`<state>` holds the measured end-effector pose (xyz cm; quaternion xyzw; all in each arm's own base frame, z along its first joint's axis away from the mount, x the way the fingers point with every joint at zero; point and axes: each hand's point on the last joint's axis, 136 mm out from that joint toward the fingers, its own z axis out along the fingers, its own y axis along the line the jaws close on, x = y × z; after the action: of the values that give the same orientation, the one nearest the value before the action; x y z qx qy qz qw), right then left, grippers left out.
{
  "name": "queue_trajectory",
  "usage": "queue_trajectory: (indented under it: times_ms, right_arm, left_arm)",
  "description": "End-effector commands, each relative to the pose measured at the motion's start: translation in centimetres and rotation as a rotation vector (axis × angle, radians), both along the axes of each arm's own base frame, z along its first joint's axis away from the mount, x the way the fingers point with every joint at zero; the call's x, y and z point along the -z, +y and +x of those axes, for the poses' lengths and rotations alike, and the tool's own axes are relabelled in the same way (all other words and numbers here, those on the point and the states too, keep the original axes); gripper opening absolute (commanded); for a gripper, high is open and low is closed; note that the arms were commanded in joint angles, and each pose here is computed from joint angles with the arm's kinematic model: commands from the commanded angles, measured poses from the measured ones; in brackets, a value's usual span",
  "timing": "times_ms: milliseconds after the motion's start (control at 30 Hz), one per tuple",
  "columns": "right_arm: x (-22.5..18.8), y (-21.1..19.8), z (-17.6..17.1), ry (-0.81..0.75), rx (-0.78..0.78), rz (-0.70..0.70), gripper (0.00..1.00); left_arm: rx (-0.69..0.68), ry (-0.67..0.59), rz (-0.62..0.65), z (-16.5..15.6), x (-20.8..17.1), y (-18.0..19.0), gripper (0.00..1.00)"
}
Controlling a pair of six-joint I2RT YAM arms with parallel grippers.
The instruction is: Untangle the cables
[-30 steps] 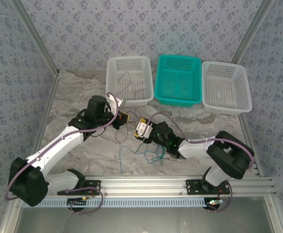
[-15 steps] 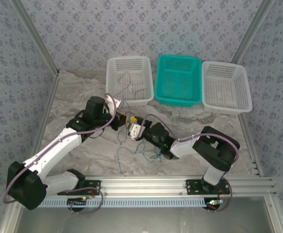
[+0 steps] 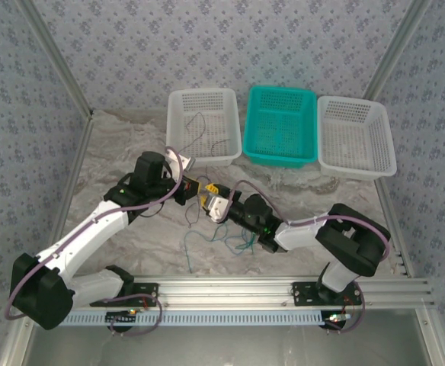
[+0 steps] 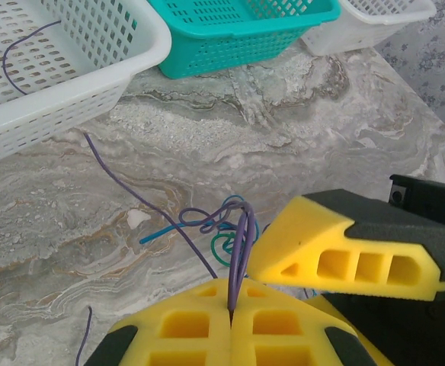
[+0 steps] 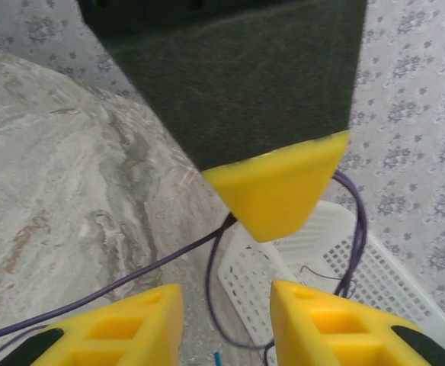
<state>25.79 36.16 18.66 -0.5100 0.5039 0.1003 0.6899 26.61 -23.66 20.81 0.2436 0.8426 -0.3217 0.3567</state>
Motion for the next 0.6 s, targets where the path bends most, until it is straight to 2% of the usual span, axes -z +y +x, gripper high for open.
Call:
queue_trajectory:
  times_ms: [0, 367, 400, 500, 567]
  right_arm:
    - [-0.6, 0.5, -0.9, 0.021, -0.045, 0.017, 0.36]
    - [-0.3, 1.5, 2.3, -0.018, 0.037, 0.012, 0.34]
    - [-0.1, 1.7, 2.6, -0.014, 0.038, 0.014, 0.31]
    - [0.3, 1.9, 2.9, 0.002, 0.041, 0.022, 0.02]
    - [0.6, 1.9, 2.6, 0.029, 0.023, 0.025, 0.0]
  left_arm:
    - [0.005, -0.025, -0.015, 0.0, -1.1, -0.2, 0.0]
    - [0.021, -0.007, -0.04, -0.3, -1.2, -0.6, 0.0]
    - [0.02, -0.01, -0.042, -0.4, -1.3, -0.5, 0.0]
    - [0.015, -0.025, -0.041, -0.5, -1.7, -0.3, 0.0]
    - [0.006, -0.036, -0.035, -0.5, -1.9, 0.0, 0.0]
